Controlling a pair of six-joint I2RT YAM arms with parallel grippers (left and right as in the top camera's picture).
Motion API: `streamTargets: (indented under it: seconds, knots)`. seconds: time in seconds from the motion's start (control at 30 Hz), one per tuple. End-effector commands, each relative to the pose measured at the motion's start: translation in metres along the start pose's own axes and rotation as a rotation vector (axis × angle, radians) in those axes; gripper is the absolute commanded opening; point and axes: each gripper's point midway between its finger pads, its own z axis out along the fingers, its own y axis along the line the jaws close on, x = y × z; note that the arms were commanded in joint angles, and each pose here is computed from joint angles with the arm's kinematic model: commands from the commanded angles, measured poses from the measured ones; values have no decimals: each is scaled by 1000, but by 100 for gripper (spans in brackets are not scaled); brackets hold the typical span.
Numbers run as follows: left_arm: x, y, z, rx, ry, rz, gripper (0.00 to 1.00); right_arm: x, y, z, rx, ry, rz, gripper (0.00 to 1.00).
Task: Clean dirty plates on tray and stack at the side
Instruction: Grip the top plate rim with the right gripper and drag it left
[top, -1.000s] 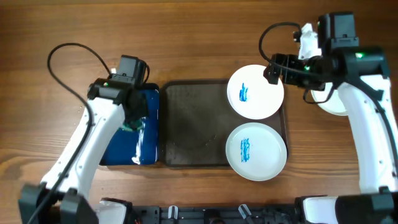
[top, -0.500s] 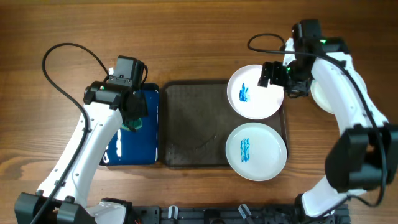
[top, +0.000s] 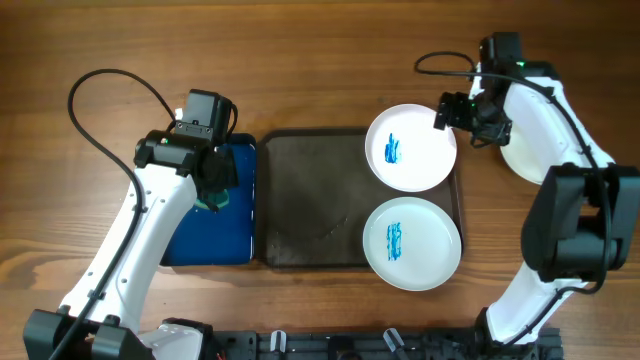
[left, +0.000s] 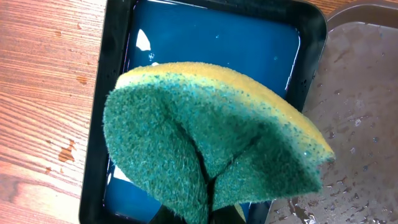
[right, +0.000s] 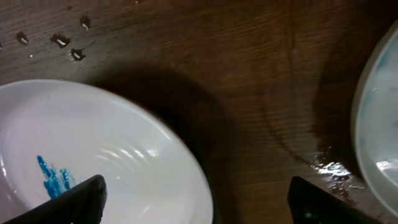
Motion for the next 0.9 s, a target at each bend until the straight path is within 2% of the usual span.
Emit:
streamTargets:
  seconds: [0.0, 0.1, 0.2, 0.43, 0.5, 0.6, 0.77, 0.87]
  knots:
    - [-1, 0, -3, 13, -10, -25, 4, 5, 12, 20, -69, 44, -64, 88]
    - [-1, 0, -3, 16, -8, -25, 4, 10, 20, 35, -108, 85, -63, 86]
    - [-1, 0, -3, 16, -8, -25, 4, 17, 23, 47, -130, 125, -64, 76]
    - [-1, -1, -3, 17, -9, -28, 4, 19, 25, 50, -136, 131, -81, 43]
    - [-1, -1, -3, 17, -9, -29, 4, 19, 25, 50, -136, 131, -81, 36]
    - [-1, -1, -3, 17, -9, -28, 4, 19, 25, 50, -136, 131, -80, 17]
    - [-1, -1, -3, 20, -7, -28, 4, 19, 25, 50, -134, 135, -75, 12]
    - [-1, -2, -3, 28, -5, -28, 4, 19, 19, 50, -99, 132, -59, 5]
